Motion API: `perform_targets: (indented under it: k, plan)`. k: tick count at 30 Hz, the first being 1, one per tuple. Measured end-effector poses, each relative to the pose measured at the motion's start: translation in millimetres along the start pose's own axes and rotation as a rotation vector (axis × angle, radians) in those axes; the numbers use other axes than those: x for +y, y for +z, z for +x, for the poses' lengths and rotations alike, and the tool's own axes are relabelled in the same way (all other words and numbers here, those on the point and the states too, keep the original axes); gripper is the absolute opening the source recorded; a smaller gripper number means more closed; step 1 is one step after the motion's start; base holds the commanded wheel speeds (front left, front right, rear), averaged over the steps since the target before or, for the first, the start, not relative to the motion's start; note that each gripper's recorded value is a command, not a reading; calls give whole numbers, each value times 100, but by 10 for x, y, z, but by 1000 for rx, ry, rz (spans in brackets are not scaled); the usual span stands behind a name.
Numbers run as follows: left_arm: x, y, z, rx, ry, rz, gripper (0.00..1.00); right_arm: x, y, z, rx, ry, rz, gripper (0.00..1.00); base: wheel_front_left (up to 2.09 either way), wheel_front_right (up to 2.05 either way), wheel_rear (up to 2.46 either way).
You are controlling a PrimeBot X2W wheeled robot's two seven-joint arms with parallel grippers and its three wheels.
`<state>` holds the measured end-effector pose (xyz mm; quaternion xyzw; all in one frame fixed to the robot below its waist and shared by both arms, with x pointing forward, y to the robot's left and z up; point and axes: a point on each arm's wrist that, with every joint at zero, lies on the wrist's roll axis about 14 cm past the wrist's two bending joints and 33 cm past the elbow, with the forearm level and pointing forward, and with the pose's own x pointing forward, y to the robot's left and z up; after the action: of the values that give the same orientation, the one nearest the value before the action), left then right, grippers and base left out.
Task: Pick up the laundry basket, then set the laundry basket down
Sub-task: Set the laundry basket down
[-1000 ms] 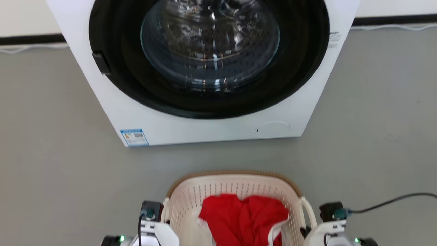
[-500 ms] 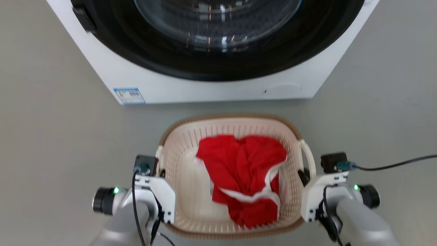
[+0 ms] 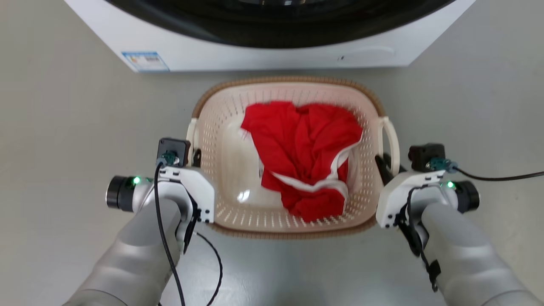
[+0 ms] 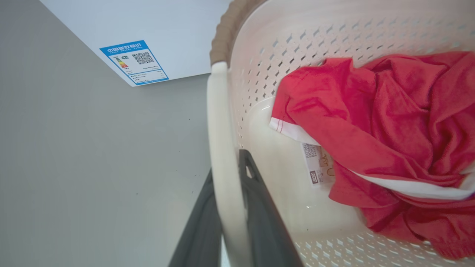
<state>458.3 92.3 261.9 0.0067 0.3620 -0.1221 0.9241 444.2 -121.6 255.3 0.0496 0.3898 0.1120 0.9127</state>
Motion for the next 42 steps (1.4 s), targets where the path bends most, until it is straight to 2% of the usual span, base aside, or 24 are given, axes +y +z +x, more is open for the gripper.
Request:
perform_targets:
  k: [14, 29, 42]
  plan:
    - [93, -95, 432, 0, -8, -6, 0, -157, -93, 490, 22, -18, -2, 0, 0, 0, 0]
    - [216, -180, 711, -3, 11, -19, 0, -235, -138, 833, 27, -20, -17, 0, 0, 0, 0]
    - [306, -197, 855, -12, 28, -27, 0, -276, -171, 979, 16, -23, -21, 0, 0, 0, 0]
